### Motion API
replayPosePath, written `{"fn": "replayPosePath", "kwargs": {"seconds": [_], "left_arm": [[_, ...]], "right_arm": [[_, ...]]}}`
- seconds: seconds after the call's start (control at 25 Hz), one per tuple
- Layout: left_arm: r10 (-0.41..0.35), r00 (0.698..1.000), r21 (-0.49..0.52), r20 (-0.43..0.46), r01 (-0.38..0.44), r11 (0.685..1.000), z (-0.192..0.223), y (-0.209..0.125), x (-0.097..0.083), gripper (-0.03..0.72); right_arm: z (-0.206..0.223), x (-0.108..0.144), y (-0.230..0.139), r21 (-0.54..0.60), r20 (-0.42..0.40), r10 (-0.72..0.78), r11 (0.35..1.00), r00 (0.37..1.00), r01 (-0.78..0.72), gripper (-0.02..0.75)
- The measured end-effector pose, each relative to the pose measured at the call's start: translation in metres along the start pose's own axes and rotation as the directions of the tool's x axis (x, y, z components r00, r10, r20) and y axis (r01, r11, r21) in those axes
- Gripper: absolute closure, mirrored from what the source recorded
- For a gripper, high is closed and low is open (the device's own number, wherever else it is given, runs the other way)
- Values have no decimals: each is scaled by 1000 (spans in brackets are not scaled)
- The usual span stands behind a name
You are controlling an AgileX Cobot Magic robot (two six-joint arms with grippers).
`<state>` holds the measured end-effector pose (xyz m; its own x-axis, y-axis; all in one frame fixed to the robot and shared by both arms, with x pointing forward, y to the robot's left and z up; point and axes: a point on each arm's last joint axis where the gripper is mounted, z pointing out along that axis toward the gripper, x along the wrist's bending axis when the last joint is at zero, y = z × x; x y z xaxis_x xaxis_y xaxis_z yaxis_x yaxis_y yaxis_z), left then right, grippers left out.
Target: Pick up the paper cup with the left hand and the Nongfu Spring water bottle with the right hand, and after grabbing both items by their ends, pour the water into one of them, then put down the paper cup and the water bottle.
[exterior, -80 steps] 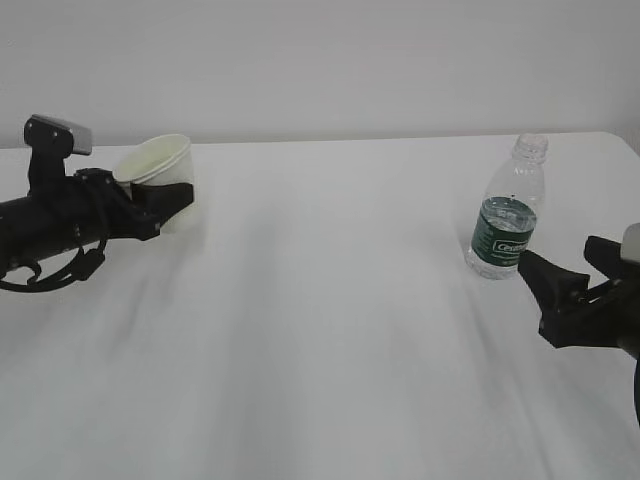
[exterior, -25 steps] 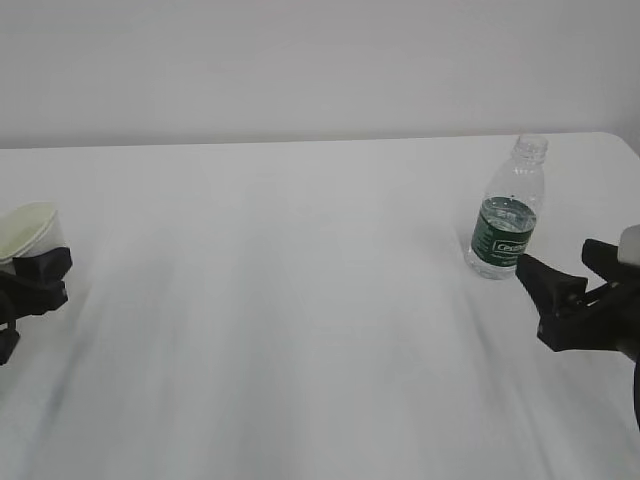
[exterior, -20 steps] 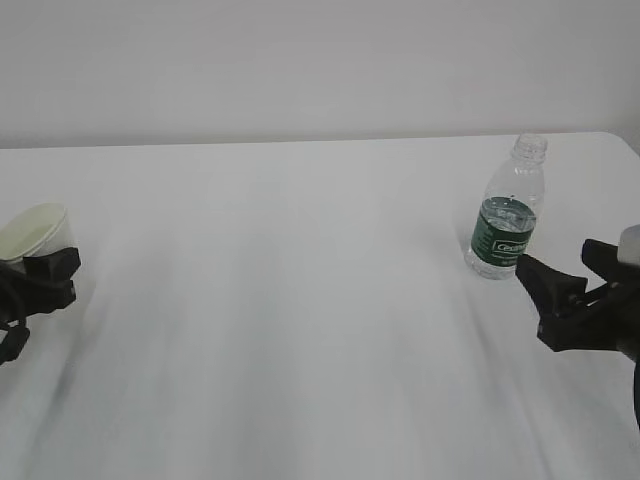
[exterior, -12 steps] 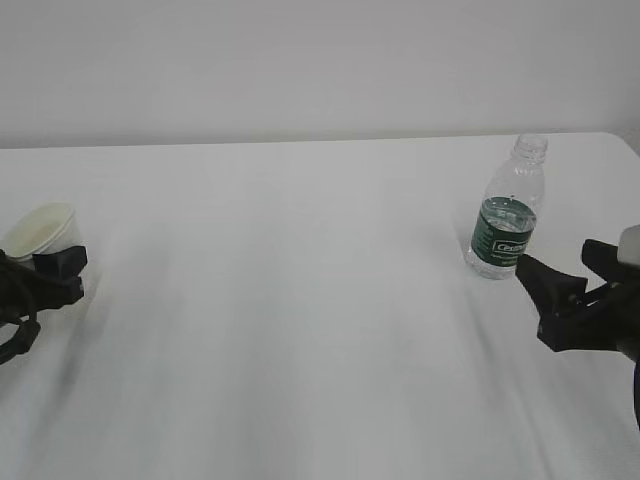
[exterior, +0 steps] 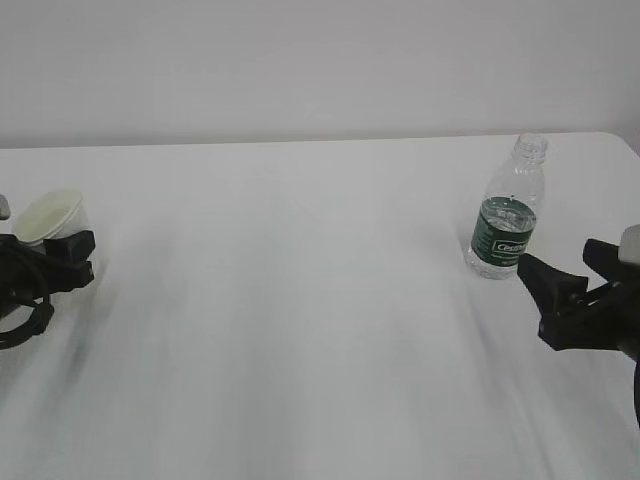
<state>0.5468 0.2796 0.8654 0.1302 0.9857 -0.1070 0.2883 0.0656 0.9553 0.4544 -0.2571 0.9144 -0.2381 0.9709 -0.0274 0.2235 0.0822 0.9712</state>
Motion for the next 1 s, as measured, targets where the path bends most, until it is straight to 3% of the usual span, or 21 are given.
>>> {"fn": "replayPosePath", "kwargs": {"seconds": [1.0], "left_arm": [[-9, 1000, 20, 10, 9, 1000, 21, -21, 3, 295]], "right_arm": [[0, 0, 0, 1, 3, 2, 1000, 1000, -2, 152]]}}
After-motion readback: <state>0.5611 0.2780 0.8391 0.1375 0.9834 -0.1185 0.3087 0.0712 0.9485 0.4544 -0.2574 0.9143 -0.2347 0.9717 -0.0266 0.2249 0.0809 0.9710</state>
